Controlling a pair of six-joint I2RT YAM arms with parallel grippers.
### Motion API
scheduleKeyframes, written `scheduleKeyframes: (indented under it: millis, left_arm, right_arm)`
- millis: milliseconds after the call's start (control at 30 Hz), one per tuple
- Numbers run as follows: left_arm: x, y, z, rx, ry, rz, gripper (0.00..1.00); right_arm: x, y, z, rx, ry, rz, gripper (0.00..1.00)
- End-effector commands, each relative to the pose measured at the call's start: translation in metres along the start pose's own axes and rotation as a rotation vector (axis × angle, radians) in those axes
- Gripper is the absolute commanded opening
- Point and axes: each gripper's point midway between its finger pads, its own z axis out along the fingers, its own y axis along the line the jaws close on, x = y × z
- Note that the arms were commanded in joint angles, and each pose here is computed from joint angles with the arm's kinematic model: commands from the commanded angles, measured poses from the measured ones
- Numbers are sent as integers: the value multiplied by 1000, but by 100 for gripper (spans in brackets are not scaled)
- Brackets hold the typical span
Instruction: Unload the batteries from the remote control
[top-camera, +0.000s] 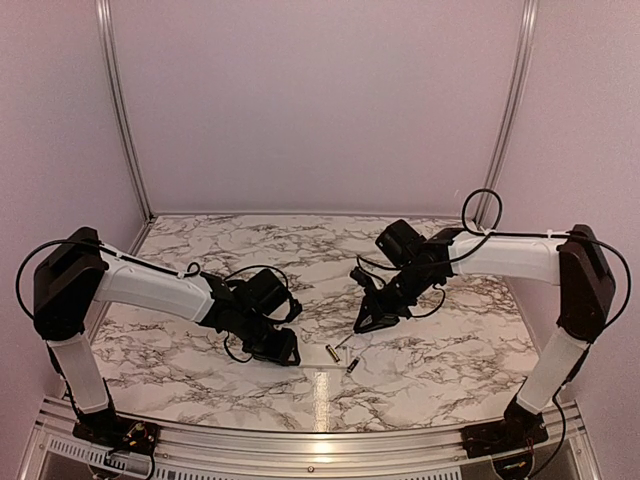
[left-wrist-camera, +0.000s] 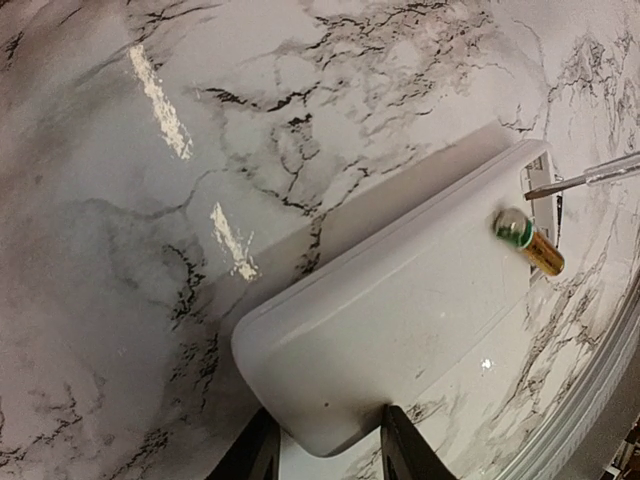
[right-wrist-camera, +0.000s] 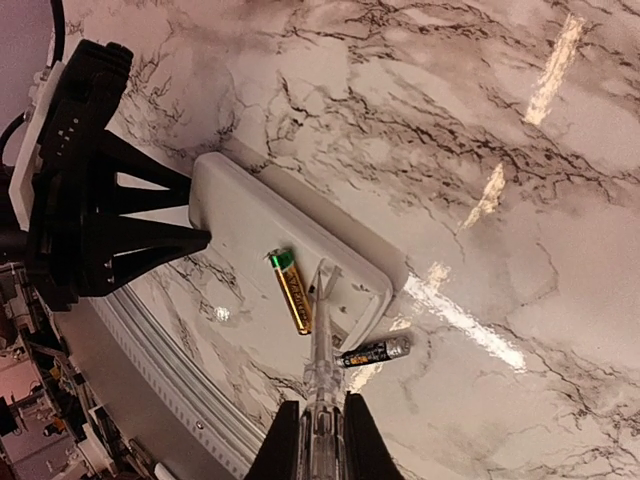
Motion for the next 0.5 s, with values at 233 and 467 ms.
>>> scheduleKeyframes:
  millis: [233,467]
  left_arm:
    - [35,29,14,-95,96,-22,36]
    - [34,28,13,-92,91,-28,36]
  right_arm:
    - [-31,35,-27,-63,-97,-75,0]
    - [-29,35,-32,-50,-97,-79,0]
